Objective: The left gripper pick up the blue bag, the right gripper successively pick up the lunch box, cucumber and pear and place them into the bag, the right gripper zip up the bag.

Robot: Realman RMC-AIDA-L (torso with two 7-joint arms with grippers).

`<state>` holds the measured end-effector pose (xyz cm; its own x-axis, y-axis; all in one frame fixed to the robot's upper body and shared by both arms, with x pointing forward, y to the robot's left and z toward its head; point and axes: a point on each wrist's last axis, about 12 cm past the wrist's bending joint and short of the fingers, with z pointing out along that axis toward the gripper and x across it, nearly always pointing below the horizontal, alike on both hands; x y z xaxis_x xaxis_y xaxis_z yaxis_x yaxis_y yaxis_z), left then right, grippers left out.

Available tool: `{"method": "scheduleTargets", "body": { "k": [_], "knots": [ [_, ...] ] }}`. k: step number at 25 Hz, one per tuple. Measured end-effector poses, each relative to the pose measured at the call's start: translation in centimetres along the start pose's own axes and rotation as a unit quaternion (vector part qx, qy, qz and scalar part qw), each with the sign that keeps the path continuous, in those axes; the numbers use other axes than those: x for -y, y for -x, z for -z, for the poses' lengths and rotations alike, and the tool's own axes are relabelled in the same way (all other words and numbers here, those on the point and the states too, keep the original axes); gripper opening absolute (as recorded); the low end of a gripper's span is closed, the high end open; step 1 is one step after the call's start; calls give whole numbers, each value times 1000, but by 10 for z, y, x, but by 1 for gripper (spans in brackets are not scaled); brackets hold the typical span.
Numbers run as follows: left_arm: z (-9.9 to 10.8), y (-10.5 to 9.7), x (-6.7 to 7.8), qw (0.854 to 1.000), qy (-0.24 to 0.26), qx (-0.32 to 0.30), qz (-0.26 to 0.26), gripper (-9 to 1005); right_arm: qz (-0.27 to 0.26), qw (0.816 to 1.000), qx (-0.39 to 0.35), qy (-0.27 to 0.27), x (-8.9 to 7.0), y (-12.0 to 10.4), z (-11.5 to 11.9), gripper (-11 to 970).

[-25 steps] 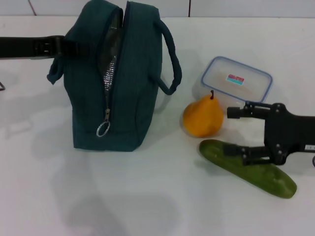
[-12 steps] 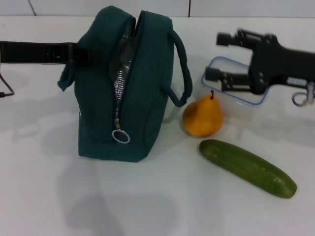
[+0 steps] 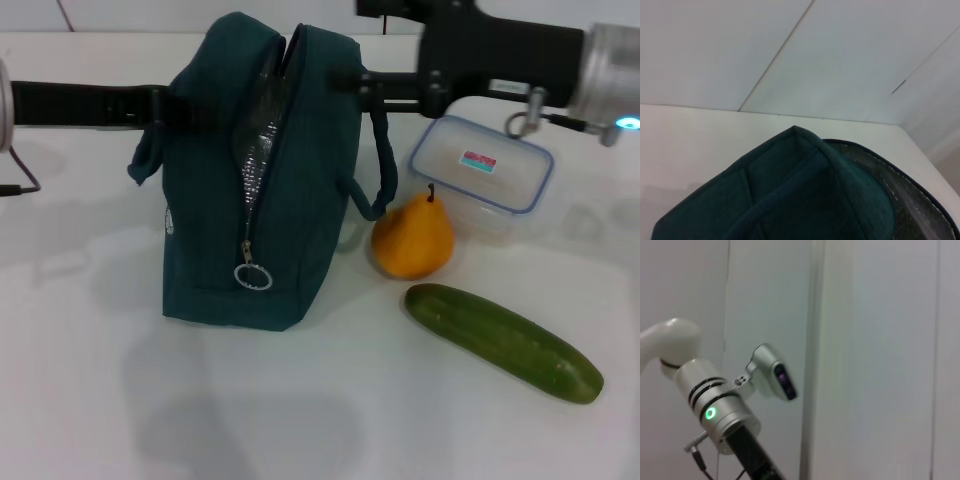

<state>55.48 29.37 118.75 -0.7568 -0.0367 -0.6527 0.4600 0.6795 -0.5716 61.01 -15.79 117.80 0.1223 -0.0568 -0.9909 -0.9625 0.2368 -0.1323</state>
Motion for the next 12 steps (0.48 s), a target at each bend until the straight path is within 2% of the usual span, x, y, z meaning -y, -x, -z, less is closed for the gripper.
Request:
{"method": "scheduleTargets", "body": {
  "k": [4,7,12],
  "knots": [
    [-5,1,2,1000,2,-3,-7,45,5,1000,-26,11,-3,-2,-27,828],
    [-7,1,1,1000,4,0,-8,45,4,998,-57,22,-12,-15,-42,828],
    [-5,2,1,1000,0,11,-4,45,-3,994,-110,26,-26,-41,-44,828]
  ]
}}
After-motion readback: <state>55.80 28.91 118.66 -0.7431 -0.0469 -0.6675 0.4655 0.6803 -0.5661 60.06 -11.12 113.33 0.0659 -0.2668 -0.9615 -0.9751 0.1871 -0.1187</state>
